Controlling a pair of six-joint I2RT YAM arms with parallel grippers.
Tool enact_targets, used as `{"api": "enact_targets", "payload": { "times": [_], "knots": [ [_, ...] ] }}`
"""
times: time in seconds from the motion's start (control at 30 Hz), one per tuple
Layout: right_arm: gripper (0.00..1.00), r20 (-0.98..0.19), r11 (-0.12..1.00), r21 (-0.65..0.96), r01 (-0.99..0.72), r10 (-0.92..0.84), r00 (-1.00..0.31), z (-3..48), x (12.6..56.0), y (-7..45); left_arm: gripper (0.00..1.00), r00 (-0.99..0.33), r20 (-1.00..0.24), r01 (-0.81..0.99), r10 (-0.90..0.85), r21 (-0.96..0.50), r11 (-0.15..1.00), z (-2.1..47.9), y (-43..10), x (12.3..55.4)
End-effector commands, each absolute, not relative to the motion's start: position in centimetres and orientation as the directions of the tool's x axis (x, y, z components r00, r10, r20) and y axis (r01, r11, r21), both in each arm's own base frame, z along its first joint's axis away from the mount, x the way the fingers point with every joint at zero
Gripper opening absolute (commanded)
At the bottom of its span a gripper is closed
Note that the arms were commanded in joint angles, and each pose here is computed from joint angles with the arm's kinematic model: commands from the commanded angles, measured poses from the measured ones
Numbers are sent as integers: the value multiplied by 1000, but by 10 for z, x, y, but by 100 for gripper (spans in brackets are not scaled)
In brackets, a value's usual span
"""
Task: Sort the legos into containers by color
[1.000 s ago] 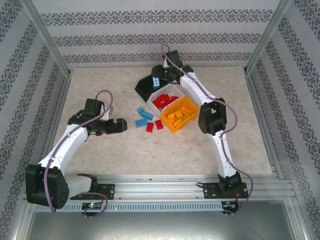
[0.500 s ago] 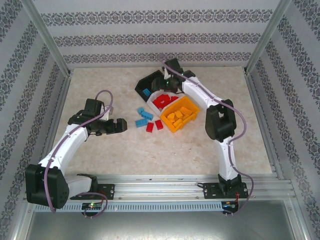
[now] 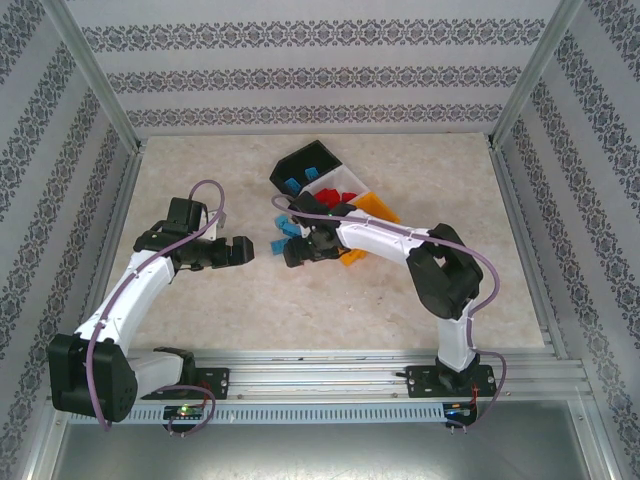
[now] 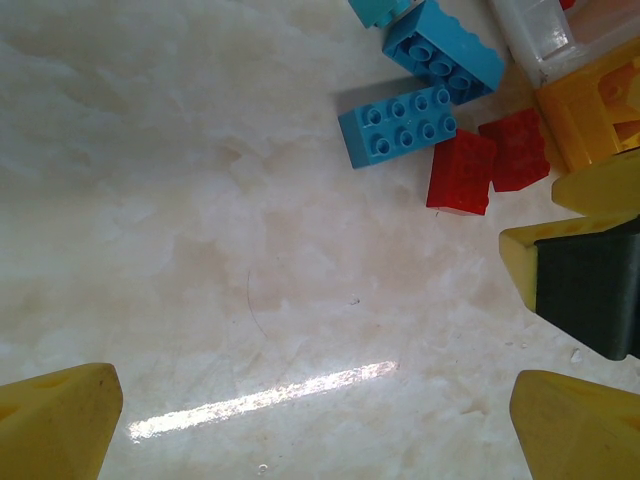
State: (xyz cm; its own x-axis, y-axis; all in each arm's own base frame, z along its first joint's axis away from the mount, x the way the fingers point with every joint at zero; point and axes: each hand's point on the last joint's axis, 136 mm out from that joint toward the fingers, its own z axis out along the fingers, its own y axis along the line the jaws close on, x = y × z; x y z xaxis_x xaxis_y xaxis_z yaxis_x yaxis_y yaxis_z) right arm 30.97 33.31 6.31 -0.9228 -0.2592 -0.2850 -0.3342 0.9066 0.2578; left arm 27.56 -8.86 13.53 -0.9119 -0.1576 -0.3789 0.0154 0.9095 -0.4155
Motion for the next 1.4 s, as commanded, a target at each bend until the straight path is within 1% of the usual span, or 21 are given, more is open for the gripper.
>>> {"api": "enact_targets", "payload": {
  "times": [0.0,0.37,0.8,1.03,1.2,1.27,1.37],
  "knots": [
    [74,-308,934,244,-261,-181,-934,56,321,338,100,-897,-413,25,-161,-409,912,143,-85,278],
    [68,-295,944,225,-243,-172,-940,41,333,349,100,-897,-413,29,-159,-412,911,143,-86,279],
    [65,-259,950,184,-253,-201,-945,21,344,355,100,-896,-415,33,-158,-417,908,144,-86,279],
    [59,-238,949,129,-288,-252,-938,9,343,356,100,-896,-414,34,-159,-420,907,144,-87,279],
    [49,-246,943,61,-327,-303,-921,8,341,352,100,-897,-413,34,-158,-420,907,144,-87,279],
    [49,-247,937,26,-347,-331,-911,9,339,350,100,-897,-413,35,-157,-422,906,144,-88,279],
    [50,-249,926,-28,-377,-372,-894,10,337,346,100,-897,-413,34,-159,-422,906,144,-87,279]
  ]
}}
